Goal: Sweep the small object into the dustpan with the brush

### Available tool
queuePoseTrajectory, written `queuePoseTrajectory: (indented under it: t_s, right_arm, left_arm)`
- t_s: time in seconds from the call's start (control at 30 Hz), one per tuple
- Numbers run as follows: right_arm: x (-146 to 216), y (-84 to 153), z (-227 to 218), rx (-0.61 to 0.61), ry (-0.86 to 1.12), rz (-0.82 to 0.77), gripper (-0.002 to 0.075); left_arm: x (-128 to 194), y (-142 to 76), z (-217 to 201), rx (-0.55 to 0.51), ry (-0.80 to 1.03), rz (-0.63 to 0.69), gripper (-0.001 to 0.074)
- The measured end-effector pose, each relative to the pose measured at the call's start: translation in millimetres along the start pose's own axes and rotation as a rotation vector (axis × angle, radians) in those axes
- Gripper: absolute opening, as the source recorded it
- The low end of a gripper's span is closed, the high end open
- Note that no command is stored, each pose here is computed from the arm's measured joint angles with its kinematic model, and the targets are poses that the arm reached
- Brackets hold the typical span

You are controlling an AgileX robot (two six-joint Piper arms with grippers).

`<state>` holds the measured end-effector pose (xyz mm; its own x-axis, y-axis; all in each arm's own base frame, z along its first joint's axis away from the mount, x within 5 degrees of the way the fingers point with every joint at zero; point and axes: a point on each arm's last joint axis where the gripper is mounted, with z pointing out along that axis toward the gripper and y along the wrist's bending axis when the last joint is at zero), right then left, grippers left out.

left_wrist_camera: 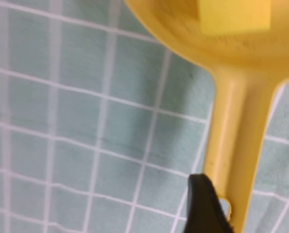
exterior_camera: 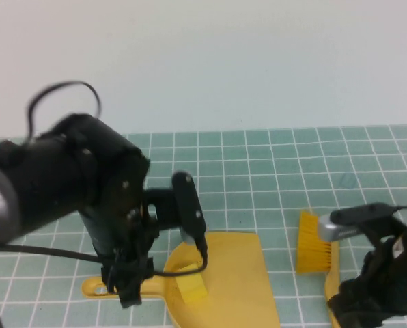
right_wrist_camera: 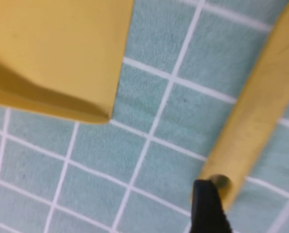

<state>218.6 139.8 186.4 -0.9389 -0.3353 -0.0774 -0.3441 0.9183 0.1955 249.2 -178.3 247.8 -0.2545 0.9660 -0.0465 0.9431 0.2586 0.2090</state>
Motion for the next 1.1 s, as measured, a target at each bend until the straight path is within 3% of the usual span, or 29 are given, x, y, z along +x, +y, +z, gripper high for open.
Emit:
queuePoseTrajectory:
  t_s: [0.1, 0.2, 0.27, 0.33, 0.43, 0.57, 0.7, 0.83, 1.1]
  right_arm:
    - [3.0, 1.9, -26.9, 0.017, -0.073, -0.046, 0.0388]
    - [9.1, 4.3, -58.0, 0.037, -0.138, -0.091, 0.0351]
    - [15.4, 4.5, -78.2, 0.064, -0.161, -0.130, 0.0267]
    - [22.8, 2.4, -94.4, 0.106, -0.185, -0.164, 0.0135]
    - [37.2, -2.3, -117.8, 0.174, -0.257, -0.197, 0.0039]
    - [60.1, -5.6, -153.3, 0.219, -0.457, -0.185, 0.0006]
    - [78.7, -9.3, -174.2, 0.243, -0.716, -0.191, 0.0000]
    - [99.6, -20.6, -168.2, 0.278, -0.842, -0.117, -0.0001]
    - [144.7, -47.3, -119.7, 0.307, -0.955, 0.057, -0.0001]
  left_arm:
    - [0.4, 1.4, -28.9, -0.024, -0.083, -0.071, 0.0354]
    - [2.3, -0.7, -58.4, -0.022, -0.174, -0.133, 0.0270]
    - [5.5, -2.9, -77.5, -0.025, -0.230, -0.151, 0.0184]
    - [11.8, -7.0, -96.5, -0.034, -0.286, -0.166, 0.0083]
    - [22.9, -15.4, -119.6, -0.039, -0.364, -0.204, 0.0024]
    - [34.8, -25.9, -141.6, -0.021, -0.449, -0.277, 0.0005]
    - [42.0, -27.3, -150.8, -0.016, -0.481, -0.473, 0.0000]
    - [44.4, -26.6, -155.1, -0.020, -0.537, -0.610, 0.0000]
    - [40.4, -31.3, -125.3, -0.006, -0.605, -0.657, 0.0000]
